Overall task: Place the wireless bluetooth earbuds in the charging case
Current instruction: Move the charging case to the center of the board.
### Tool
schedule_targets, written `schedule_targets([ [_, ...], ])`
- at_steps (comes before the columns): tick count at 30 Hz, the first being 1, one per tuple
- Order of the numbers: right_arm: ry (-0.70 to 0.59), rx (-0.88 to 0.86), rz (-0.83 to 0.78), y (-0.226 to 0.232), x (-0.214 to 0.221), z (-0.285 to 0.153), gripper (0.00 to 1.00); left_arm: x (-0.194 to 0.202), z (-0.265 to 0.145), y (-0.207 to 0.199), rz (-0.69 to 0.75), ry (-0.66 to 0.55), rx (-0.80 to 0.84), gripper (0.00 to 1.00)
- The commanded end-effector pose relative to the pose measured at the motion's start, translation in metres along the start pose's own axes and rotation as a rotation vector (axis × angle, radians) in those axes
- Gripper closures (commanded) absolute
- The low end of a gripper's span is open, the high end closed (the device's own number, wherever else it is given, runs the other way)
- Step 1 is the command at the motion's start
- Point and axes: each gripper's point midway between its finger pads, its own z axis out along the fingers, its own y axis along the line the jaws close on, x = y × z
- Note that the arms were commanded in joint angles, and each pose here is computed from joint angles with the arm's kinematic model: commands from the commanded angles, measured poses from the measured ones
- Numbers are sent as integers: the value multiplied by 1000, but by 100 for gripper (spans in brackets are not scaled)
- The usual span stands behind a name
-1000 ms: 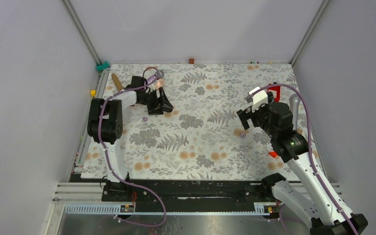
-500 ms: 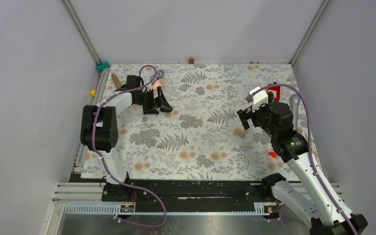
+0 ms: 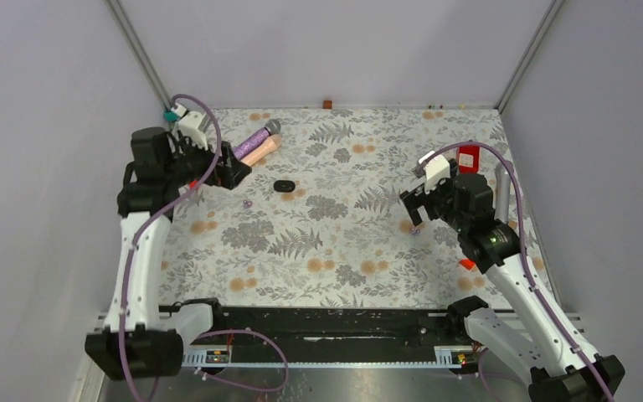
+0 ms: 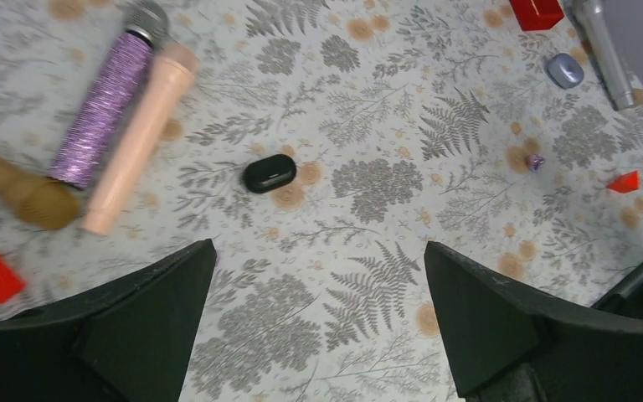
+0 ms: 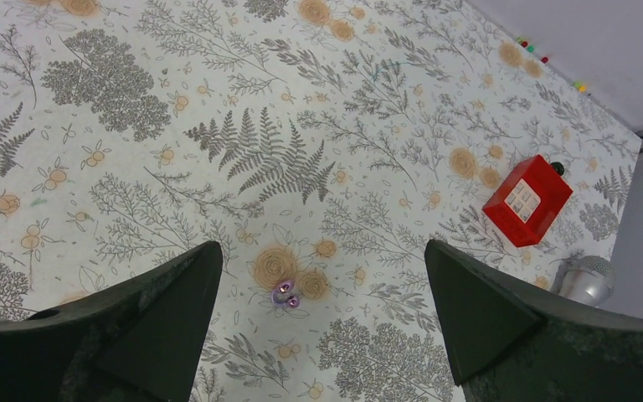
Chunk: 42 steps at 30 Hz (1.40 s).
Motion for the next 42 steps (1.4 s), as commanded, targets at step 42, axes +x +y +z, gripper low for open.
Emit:
schedule_targets([
  [42,-6,153,97,-42,4,-3,1,89,-69,-40,336,-101,137,1],
])
